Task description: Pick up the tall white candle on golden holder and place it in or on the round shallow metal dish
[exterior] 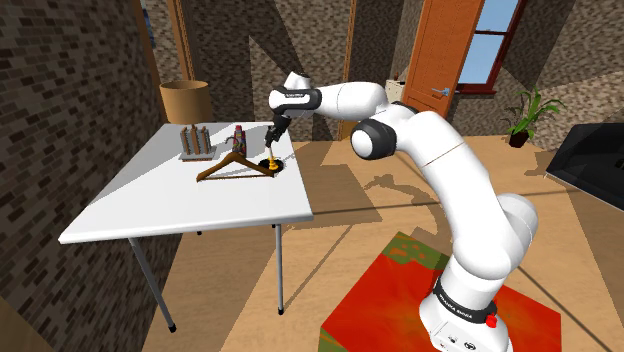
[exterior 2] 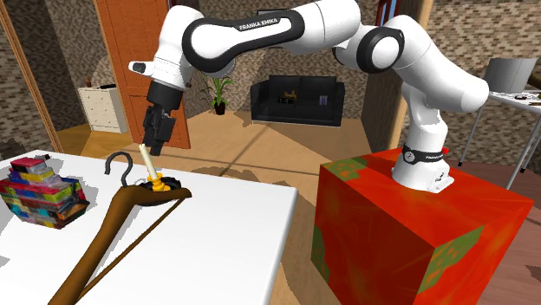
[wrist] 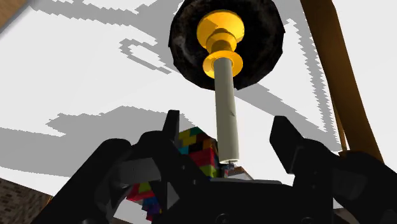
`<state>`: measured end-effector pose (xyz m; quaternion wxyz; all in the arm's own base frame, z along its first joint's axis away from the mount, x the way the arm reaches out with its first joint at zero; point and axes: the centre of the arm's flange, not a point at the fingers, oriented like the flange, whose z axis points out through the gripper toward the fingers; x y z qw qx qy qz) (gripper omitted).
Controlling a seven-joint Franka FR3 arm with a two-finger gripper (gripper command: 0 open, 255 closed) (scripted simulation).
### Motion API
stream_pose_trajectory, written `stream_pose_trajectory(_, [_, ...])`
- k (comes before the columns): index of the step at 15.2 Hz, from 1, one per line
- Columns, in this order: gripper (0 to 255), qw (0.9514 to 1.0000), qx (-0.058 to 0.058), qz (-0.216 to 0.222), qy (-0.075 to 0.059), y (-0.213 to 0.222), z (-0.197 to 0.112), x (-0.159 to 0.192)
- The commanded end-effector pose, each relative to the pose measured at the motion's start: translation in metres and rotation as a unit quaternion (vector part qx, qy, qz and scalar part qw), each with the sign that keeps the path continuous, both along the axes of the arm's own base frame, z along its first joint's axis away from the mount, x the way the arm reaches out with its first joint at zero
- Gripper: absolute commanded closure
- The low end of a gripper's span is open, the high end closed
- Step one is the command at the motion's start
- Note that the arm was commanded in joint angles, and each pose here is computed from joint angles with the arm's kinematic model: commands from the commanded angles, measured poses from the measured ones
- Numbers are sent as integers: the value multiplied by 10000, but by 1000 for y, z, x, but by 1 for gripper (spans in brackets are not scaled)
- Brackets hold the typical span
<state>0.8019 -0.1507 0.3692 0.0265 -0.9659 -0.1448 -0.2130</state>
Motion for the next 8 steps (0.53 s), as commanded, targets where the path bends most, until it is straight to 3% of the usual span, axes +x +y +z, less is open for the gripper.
stream_pose_trajectory(1, [0, 10000, 0, 0, 0, 0, 0, 0])
stream_pose_trajectory(4, [0, 10000, 0, 0, 0, 0, 0, 0])
stream_pose_trajectory(8, [0, 10000, 0, 0, 0, -6, 45, -20])
